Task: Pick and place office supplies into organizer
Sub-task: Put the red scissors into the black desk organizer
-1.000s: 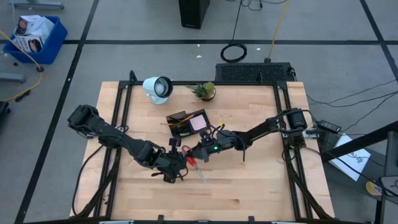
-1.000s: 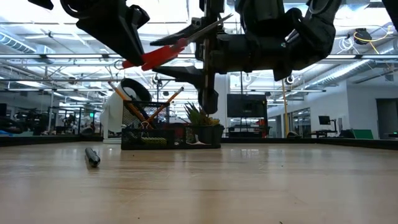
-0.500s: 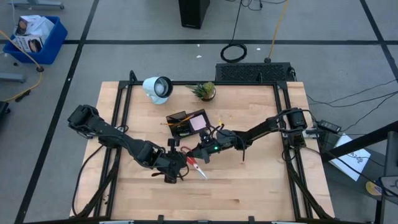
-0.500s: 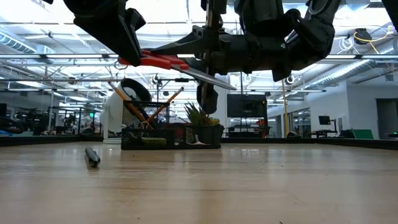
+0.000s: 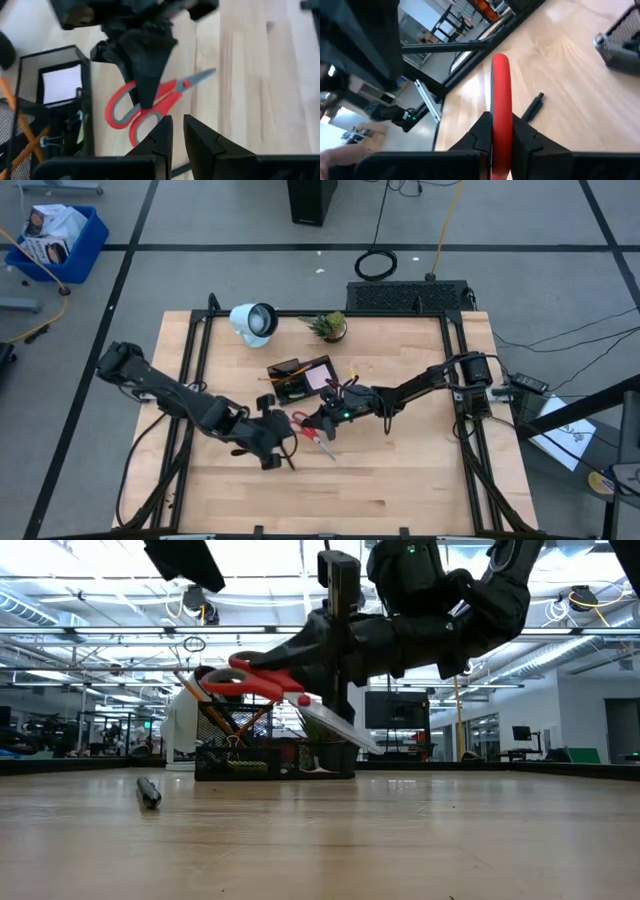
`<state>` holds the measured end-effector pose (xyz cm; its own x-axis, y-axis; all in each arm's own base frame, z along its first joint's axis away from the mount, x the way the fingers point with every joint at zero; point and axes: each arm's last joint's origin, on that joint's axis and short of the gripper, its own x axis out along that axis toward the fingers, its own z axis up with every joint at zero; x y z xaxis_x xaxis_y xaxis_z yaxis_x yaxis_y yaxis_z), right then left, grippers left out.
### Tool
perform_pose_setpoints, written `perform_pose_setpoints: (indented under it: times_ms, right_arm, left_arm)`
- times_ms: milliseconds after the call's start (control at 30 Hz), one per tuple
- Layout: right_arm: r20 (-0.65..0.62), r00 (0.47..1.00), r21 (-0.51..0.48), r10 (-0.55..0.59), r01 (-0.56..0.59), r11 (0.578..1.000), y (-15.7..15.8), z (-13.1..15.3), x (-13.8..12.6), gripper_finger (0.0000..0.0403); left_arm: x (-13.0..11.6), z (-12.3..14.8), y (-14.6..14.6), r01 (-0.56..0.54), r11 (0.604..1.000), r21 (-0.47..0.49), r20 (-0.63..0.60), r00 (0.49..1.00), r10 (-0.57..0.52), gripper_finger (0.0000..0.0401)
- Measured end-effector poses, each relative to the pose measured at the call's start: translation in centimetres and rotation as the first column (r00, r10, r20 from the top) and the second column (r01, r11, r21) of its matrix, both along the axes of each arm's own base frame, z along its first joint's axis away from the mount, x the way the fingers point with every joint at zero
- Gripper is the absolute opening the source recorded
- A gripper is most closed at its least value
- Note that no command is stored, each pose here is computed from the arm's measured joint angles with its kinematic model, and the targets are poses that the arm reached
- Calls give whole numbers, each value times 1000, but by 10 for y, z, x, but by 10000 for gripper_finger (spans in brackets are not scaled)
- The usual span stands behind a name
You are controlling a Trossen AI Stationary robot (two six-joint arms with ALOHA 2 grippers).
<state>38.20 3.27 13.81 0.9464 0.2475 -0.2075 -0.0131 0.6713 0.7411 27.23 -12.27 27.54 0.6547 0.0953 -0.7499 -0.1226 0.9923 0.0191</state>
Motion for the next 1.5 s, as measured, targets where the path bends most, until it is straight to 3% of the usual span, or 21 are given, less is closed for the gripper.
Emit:
perform_pose_setpoints:
  times_ms: [200, 400, 567, 667, 833, 933, 1067, 1133, 1300, 1400, 1500]
  right_arm:
    - [116, 993, -155, 13, 5, 988, -1, 10, 1, 23]
    - [263, 965, -335, -23, 113, 935, -3, 21, 2, 23]
    - [418, 908, -456, -22, 231, 860, -5, 35, 2, 23]
    - [457, 888, -538, -41, 313, 783, -7, 40, 1, 24]
    - [518, 853, -614, -60, 420, 668, -12, 50, -1, 24]
    - [554, 829, -611, -73, 465, 641, -22, 54, -1, 23]
    - [576, 809, -596, -116, 513, 618, -41, 62, 4, 23]
    - [579, 805, -597, -129, 527, 605, -49, 68, 10, 23]
    - [582, 808, -671, -96, 543, 504, -54, 85, 23, 24]
    - [594, 800, -680, -88, 557, 477, -57, 94, 28, 24]
    - [572, 819, -712, -45, 523, 469, -64, 92, 31, 24]
  left_arm:
    - [-12, 17, -2, -61, 996, -65, 86, 994, 66, 74]
    - [-25, 14, 0, -184, 983, 22, 52, 982, 183, 156]
    - [-35, 6, -10, -228, 969, 97, 107, 970, 218, 205]
    - [-42, -1, -23, -209, 971, 114, 222, 958, 180, 219]
    - [-55, -25, -36, -9, 997, 82, 393, 919, -24, 223]
    - [-67, -38, -29, 129, 991, 43, 478, 868, -134, 223]
    - [-94, -43, -10, 177, 983, 40, 616, 771, -164, 223]
    - [-106, -43, 0, 226, 973, 36, 689, 700, -188, 223]
    - [-134, -49, 18, 367, 928, 59, 831, 497, -250, 223]
    - [-145, -55, 27, 365, 930, 50, 869, 442, -220, 223]
    - [-150, -62, 32, 358, 931, 71, 874, 428, -231, 223]
